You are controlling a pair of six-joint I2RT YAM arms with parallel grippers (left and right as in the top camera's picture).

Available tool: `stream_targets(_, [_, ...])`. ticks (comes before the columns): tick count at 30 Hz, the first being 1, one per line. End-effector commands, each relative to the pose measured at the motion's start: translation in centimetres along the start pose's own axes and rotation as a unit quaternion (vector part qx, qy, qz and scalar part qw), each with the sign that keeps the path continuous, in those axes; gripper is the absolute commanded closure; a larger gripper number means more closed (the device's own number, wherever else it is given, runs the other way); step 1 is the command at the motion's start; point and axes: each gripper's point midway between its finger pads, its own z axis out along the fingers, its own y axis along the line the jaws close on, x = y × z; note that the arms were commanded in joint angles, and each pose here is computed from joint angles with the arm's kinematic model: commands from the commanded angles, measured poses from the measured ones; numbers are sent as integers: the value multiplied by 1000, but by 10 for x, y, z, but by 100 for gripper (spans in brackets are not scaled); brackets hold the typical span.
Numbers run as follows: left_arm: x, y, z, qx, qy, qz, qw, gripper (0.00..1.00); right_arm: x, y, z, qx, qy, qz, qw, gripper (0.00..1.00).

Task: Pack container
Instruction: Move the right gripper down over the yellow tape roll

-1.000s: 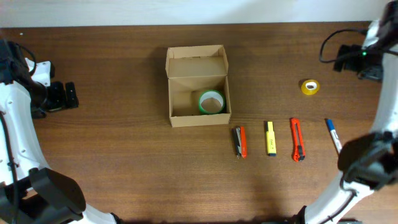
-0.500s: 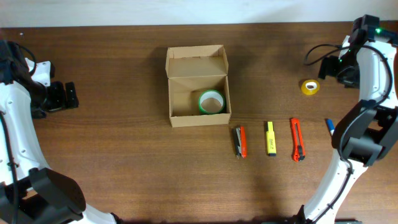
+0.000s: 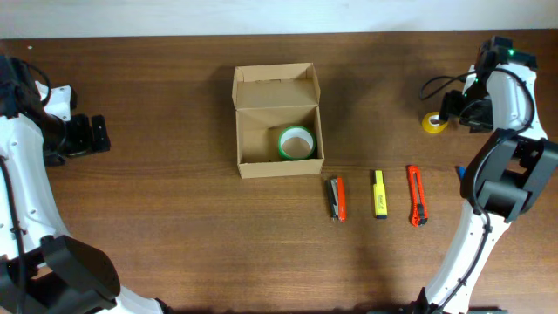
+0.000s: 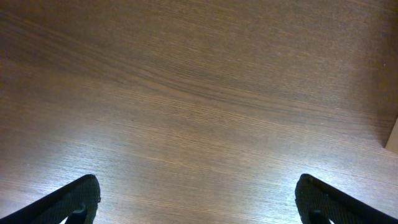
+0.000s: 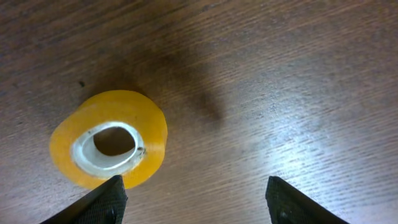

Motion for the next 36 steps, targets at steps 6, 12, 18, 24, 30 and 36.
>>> stream_targets(6, [-1,-1,-3,5,-7,9,1000,0,-4,1,8,6,-3,1,1000,28])
stream_targets(12, [-1,-1,-3,5,-7,9,1000,0,-12,3,8,1,-20,2,1000,28])
stream_targets(18, [-1,-1,-3,5,-7,8,1000,0,-16,5,8,1,-28,1,1000,28])
stream_targets(24, [-1,-1,-3,5,-7,9,1000,0,-15,16,8,0,-27,-11,1000,28])
stream_targets(30, [-1,-1,-3,5,-7,9,1000,0,-14,29,11,0,-24,-24,999,28])
stream_targets(36, [-1,-1,-3,5,-7,9,1000,0,-5,29,28,1,2,-25,1000,29])
